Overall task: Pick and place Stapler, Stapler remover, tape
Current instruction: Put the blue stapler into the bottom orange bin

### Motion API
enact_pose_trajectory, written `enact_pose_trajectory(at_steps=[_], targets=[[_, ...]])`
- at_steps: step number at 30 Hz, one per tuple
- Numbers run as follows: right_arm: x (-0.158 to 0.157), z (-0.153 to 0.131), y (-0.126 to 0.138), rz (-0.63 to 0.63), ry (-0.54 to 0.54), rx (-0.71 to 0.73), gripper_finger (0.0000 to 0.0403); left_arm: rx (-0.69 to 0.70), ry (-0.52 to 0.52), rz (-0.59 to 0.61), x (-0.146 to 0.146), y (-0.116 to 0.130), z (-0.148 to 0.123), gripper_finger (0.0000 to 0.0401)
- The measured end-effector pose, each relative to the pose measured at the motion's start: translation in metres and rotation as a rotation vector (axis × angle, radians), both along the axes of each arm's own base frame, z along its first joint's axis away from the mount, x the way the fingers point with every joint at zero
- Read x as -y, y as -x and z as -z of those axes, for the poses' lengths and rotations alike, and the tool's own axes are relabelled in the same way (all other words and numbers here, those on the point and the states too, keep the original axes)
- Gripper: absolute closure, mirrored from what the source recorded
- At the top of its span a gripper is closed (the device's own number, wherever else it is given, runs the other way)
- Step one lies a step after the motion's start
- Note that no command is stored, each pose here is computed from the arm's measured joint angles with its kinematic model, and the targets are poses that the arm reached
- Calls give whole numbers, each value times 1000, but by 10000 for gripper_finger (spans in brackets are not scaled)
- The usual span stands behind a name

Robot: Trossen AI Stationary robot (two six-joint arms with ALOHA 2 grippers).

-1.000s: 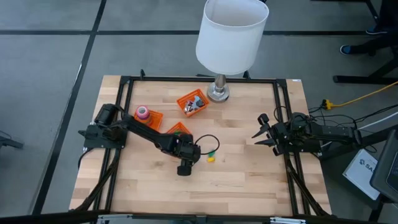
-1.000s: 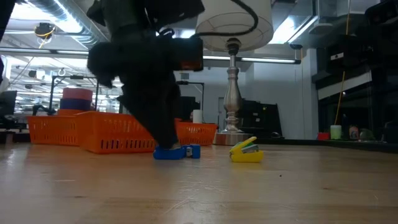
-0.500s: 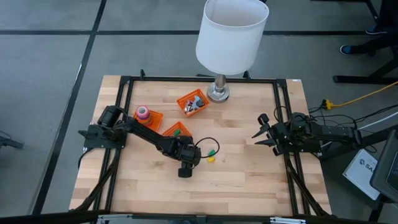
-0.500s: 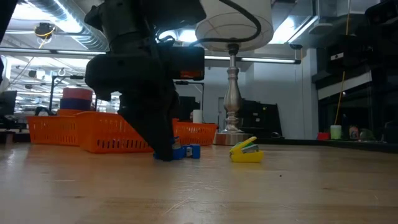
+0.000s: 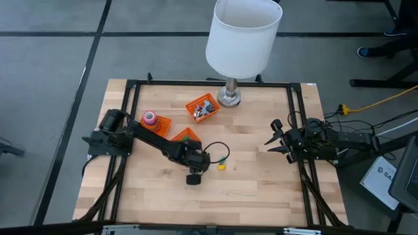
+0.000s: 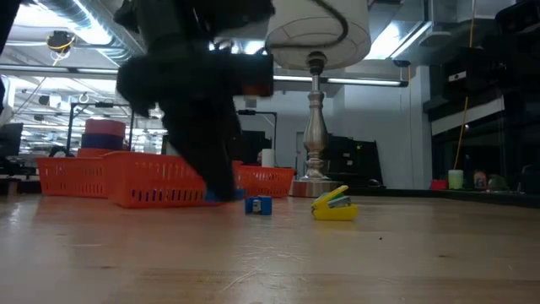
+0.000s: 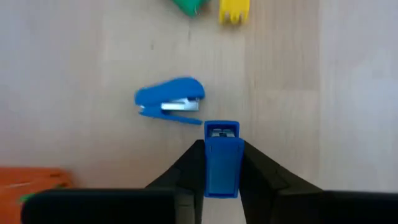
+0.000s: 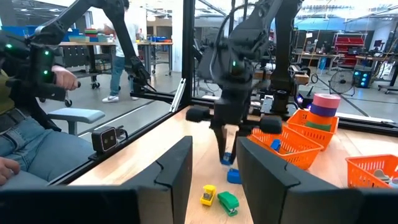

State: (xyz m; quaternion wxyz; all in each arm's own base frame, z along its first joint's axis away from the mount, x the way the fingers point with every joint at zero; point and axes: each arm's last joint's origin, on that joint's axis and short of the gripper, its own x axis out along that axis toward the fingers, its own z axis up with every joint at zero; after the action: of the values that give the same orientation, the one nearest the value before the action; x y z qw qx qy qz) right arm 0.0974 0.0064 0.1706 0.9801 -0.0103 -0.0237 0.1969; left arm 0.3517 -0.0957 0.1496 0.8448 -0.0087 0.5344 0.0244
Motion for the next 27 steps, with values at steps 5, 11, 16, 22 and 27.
enact_pose_trajectory(at_steps=[5, 11, 16, 22, 27], targets=[[0, 0, 0, 0, 0, 1, 274, 52, -43, -28, -5, 7, -25, 329], [0, 0, 0, 0, 0, 1, 274, 120, -85, -65, -11, 17, -56, 332], [0, 0, 0, 0, 0, 0, 274, 154, -113, -106, -17, 29, -77, 330], [0, 0, 0, 0, 0, 0, 274, 152, -193, -157, -28, 43, -94, 331], [0, 0, 0, 0, 0, 0, 274, 95, -232, -215, -42, 49, -94, 331]])
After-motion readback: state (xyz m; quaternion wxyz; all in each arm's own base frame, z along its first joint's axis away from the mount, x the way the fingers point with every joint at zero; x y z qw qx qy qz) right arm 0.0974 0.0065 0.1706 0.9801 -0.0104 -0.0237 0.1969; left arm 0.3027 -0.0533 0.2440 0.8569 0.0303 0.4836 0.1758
